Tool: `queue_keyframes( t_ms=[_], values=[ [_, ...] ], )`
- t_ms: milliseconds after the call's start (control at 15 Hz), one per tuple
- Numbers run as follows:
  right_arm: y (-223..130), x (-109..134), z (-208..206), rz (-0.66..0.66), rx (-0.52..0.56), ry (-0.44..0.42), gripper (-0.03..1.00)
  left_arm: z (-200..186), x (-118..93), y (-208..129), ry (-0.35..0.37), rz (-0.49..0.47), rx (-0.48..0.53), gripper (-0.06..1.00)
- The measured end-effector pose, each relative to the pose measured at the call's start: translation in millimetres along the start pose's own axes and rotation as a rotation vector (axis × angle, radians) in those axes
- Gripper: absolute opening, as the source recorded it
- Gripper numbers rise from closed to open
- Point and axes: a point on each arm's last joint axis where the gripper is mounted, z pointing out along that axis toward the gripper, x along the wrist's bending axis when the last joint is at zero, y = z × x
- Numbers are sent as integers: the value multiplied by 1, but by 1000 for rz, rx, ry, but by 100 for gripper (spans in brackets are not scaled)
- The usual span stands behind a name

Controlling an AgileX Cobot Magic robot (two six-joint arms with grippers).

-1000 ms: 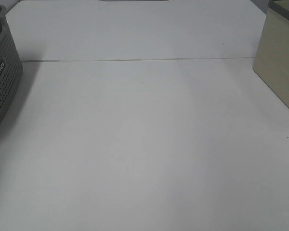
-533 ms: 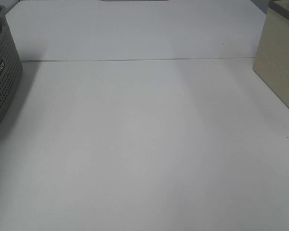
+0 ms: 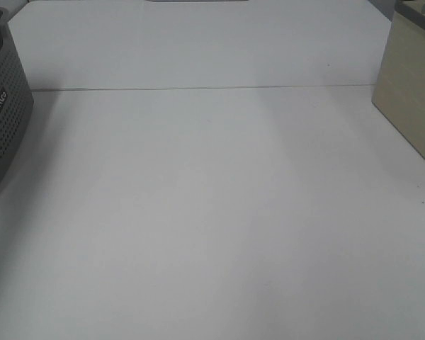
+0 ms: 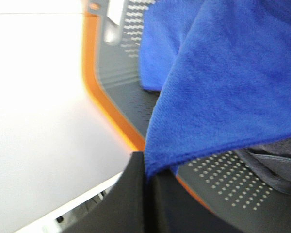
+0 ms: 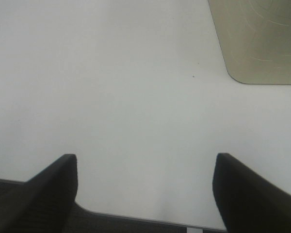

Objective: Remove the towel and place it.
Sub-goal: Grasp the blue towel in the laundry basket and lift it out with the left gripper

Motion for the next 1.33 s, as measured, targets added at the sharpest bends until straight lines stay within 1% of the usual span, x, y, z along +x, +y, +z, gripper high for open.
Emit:
queue_keyframes(
  t_ms=[133,200,267,400,467,533,733,800,867,933,1000,1067,1133,1200,1333],
  values=[
    [0,0,0,0,0,0,76,-45,8,1,94,-20,-63,0],
    [0,0,0,0,0,0,76,-79,12,6,179,-51,-141,0],
    [0,0,0,0,0,0,76,-94,12,8,211,-58,-177,0],
    [0,0,0,0,0,0,76,-123,12,15,258,-64,-245,0],
    [0,0,0,0,0,0,76,-128,14,17,269,-65,-259,0],
    [0,0,0,0,0,0,76,-141,18,22,296,-66,-293,0],
    [0,0,0,0,0,0,76,-182,25,43,375,-50,-429,0],
    [0,0,0,0,0,0,76,-196,25,50,396,-42,-481,0],
    [0,0,0,0,0,0,76,-202,25,55,407,-36,-511,0],
    [0,0,0,0,0,0,76,-223,20,74,458,-9,-640,0],
    [0,0,0,0,0,0,76,-232,17,83,481,4,-705,0],
    [0,0,0,0,0,0,76,-237,10,96,479,25,-759,0],
    [0,0,0,0,0,0,76,-238,7,101,476,36,-776,0],
    [0,0,0,0,0,0,76,-239,-2,117,458,79,-810,0],
    [1,1,0,3,-7,7,76,-233,-23,152,434,229,-842,0]
  ],
)
